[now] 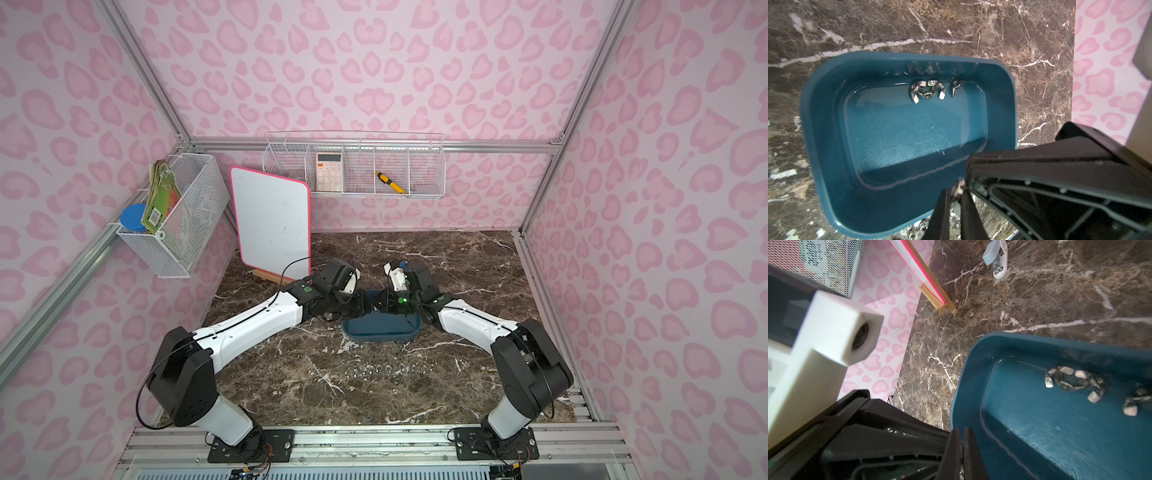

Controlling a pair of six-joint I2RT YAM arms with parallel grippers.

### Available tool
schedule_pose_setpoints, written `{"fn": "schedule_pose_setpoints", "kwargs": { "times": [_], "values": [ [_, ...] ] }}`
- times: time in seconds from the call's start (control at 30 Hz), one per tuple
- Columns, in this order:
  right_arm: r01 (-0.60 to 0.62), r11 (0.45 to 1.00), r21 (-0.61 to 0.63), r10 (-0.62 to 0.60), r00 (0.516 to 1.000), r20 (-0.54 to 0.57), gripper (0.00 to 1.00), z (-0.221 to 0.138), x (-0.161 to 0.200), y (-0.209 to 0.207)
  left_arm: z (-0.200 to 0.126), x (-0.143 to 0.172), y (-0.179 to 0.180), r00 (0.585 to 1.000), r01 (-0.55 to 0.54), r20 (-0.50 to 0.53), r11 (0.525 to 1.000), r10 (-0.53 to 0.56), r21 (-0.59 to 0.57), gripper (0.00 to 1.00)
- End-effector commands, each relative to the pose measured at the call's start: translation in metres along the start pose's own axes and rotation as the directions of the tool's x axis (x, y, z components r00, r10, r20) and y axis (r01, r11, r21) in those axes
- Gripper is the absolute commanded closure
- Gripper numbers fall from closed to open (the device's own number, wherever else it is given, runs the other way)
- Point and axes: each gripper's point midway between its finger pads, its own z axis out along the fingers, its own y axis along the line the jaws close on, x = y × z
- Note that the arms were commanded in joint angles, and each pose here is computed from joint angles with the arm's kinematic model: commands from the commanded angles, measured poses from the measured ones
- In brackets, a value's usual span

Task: Take out the wing nut from the storage box
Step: Pick up the wing nut from the storage box, then place the wing nut at the center of the board.

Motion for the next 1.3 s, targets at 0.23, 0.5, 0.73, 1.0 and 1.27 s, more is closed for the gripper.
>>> {"fn": "schedule_pose_setpoints", "kwargs": {
  "times": [0.23, 0.5, 0.73, 1.0, 1.27],
  "values": [
    [0.006, 1.0, 0.016, -0.007, 1.0, 0.026, 1.0, -0.011, -0.004, -0.001, -0.01, -0.01, -0.006, 0.999, -0.013, 0.034, 1.0, 0.013, -0.003, 0.56],
    [-0.038, 0.988, 0.152, 0.026, 0.997, 0.078, 1.0, -0.051, -0.001, -0.038, -0.025, -0.014, 0.0, 0.999, -0.003, 0.053, 1.0, 0.004, -0.027, 0.27],
    [-0.097, 0.935, 0.342, 0.071, 0.994, 0.088, 1.0, -0.103, 0.023, -0.081, -0.04, -0.023, 0.008, 0.996, 0.02, 0.085, 0.999, -0.016, -0.043, 0.02],
    [-0.139, 0.824, 0.549, 0.157, 0.987, 0.014, 1.0, -0.148, 0.085, -0.126, -0.05, -0.029, 0.013, 0.994, 0.033, 0.11, 0.999, -0.029, -0.039, 0.02],
    [-0.17, 0.755, 0.634, 0.243, 0.97, -0.03, 1.0, -0.157, 0.123, -0.149, -0.051, -0.027, 0.017, 0.993, 0.04, 0.109, 0.998, -0.035, -0.039, 0.02]
  ]
}}
